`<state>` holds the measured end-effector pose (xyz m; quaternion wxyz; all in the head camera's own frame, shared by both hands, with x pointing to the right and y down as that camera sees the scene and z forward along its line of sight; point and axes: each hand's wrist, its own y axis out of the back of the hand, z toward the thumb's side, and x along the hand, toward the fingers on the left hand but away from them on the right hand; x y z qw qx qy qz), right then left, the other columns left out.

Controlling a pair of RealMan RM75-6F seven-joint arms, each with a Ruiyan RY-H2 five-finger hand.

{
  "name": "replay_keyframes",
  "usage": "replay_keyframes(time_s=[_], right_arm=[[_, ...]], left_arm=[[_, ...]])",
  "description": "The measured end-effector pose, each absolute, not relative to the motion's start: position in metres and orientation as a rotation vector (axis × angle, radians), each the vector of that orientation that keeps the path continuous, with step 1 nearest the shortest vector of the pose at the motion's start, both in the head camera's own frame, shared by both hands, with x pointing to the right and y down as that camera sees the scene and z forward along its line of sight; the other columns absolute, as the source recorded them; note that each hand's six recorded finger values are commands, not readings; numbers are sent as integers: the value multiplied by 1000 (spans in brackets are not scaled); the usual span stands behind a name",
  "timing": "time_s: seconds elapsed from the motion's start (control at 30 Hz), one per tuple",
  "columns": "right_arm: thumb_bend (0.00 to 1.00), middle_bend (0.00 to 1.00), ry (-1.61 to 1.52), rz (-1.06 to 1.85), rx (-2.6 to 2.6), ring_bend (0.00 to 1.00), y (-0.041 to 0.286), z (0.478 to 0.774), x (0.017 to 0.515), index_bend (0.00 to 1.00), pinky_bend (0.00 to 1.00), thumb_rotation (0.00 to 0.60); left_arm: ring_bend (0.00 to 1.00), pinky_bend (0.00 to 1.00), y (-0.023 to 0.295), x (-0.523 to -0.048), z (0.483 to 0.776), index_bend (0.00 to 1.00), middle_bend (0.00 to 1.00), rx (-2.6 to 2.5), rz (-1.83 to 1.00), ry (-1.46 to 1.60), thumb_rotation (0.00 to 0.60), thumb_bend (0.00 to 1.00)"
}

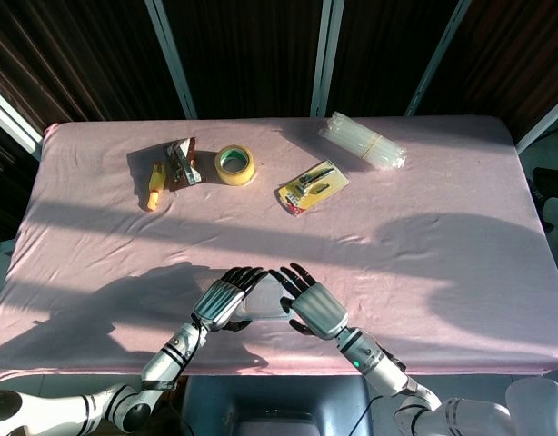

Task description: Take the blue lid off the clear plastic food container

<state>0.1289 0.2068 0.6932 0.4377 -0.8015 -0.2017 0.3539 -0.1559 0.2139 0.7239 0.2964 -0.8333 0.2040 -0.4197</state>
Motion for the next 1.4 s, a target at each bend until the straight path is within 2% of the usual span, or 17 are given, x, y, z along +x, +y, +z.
replay_keyframes(time_s=[1.4], right_arm=[[411, 132, -543, 873, -1991, 0, 195, 682, 117, 666, 0, 600]], left_arm=[[367, 395, 222, -157, 724, 0, 383, -2183, -1104, 498, 600, 295]])
